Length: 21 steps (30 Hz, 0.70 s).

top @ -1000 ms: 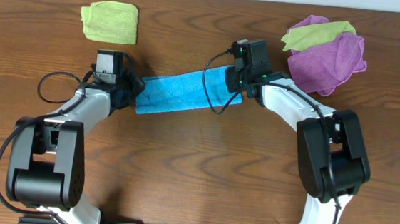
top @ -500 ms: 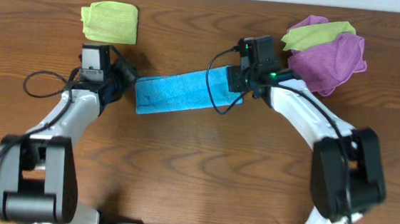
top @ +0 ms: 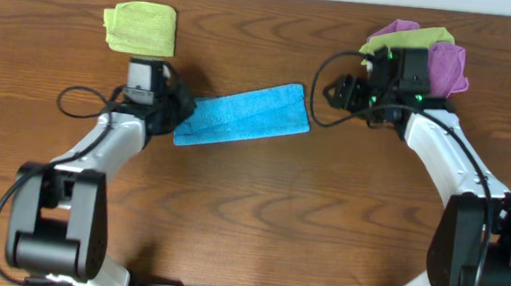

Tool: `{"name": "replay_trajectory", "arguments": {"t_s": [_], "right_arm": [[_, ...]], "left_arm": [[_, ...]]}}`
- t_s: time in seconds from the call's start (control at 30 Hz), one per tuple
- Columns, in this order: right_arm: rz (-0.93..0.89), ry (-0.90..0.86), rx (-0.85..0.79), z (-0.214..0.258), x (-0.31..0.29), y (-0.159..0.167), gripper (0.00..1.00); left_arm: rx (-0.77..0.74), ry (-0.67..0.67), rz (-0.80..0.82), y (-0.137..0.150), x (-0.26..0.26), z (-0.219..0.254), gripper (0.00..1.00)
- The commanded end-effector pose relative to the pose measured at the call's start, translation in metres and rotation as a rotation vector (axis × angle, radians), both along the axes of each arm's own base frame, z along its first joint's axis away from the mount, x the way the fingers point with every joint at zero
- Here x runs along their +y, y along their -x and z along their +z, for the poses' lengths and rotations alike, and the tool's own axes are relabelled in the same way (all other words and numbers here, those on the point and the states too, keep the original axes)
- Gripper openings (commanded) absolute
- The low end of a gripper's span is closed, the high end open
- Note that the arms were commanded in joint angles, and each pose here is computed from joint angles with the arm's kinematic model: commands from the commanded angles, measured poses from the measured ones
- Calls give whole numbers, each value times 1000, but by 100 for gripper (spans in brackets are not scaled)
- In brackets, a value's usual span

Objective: Fold the cloth
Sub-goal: 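Carry the right end of the strip left toward the left gripper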

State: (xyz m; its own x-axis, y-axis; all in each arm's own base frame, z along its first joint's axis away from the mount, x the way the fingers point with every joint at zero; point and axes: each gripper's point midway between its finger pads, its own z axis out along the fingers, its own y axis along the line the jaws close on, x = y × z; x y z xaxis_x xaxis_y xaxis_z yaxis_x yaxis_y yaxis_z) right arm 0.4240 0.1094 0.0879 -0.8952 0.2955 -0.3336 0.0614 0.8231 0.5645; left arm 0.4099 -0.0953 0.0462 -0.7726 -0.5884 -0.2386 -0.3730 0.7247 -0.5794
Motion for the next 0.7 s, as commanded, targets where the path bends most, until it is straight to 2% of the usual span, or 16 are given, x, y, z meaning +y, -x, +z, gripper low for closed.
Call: {"name": "replay_trajectory", "arguments": {"t_s": [0.0,0.4,0.67], "right_arm": [[0,-136,122,-20,20,27,76],[-55,-194,183,-55,38,49,77],[-73,-204,193,-79,58,43,76]], "left_arm": [[20,-90,-31,0,2,-19,5],[126,-173,-32,13,10,-62,6],[134,-175,-32,15,11,-64,6]]}}
